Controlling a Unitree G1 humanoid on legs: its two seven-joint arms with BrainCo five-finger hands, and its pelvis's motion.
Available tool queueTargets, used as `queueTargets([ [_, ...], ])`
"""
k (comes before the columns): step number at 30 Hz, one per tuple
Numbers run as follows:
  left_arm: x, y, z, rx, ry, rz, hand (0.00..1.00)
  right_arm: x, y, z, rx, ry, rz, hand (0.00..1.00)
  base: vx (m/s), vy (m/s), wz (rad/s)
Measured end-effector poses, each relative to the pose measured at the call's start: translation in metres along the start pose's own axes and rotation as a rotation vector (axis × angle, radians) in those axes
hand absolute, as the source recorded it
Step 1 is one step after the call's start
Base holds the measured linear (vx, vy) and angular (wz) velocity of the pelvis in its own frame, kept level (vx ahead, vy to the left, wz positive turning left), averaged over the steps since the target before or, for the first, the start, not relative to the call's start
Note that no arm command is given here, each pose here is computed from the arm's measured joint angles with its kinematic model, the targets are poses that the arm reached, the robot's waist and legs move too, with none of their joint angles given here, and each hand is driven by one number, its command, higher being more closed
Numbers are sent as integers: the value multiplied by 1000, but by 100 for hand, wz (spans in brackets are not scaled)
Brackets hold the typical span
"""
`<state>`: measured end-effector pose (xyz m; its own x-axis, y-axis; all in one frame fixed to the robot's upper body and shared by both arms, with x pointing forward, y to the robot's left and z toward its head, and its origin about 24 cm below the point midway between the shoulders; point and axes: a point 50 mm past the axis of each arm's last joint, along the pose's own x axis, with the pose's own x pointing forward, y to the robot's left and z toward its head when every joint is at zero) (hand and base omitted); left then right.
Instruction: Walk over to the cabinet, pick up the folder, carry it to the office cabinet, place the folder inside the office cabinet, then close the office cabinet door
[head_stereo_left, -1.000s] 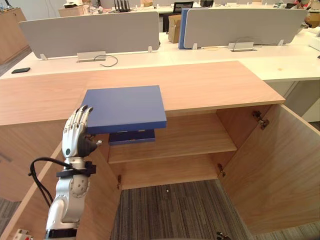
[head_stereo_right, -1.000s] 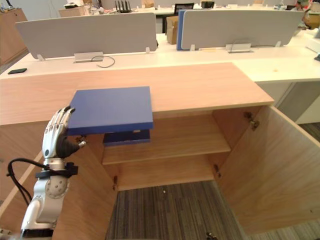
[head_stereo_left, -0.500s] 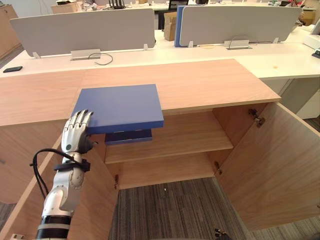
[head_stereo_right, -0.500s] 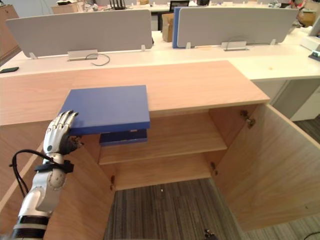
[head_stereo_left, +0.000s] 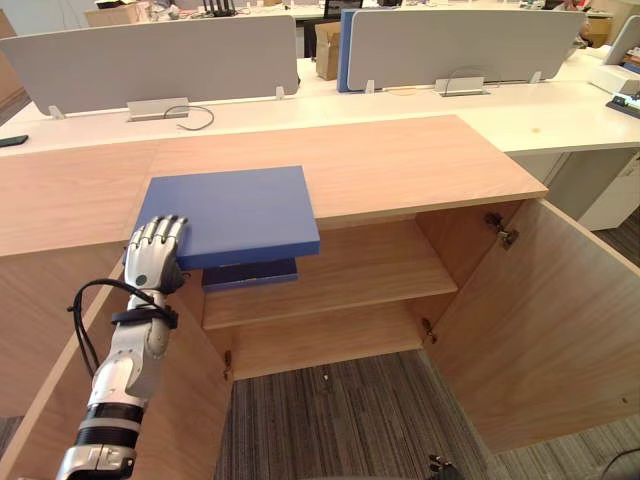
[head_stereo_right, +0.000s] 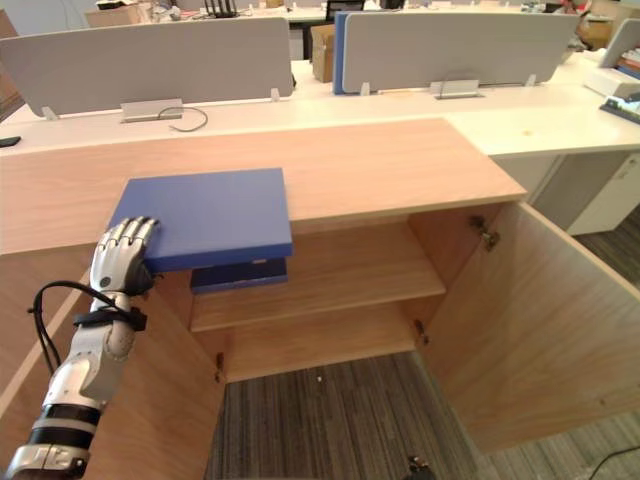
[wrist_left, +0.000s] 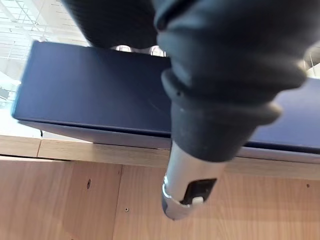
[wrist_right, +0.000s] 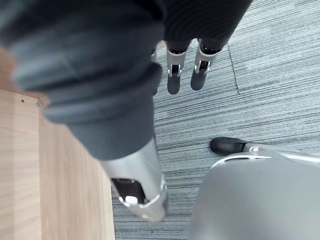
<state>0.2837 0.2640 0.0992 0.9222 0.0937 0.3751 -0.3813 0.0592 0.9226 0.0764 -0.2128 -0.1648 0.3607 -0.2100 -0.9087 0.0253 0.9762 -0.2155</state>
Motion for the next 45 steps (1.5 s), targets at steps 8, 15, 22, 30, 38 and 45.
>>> queueTargets([
  [8, 18, 11, 0, 72, -33, 87, 100, 0, -1, 0, -3, -2, -18, 0, -42, -7, 0],
  [15, 34, 14, -3, 109, -30, 91, 100, 0, -1, 2, -3, -6, -20, 0, -15, -5, 0],
  [22, 17, 13, 13, -76, 47, 151, 100, 0, -1, -1, 2, 6, -21, 0, -21, -5, 0],
  [30, -48, 16, 68, -969, 122, 196, 100, 0, 1, 0, 57, 8, -26, 0, 0, 0, 0],
  [38, -89, -2, 69, -1759, 267, 21, 100, -19, 13, 73, 359, -357, 97, 0, -6, -4, -12],
  [45, -92, 18, 67, -1878, 203, 71, 100, -92, 6, 173, 570, -934, 289, 0, -33, -15, -1],
])
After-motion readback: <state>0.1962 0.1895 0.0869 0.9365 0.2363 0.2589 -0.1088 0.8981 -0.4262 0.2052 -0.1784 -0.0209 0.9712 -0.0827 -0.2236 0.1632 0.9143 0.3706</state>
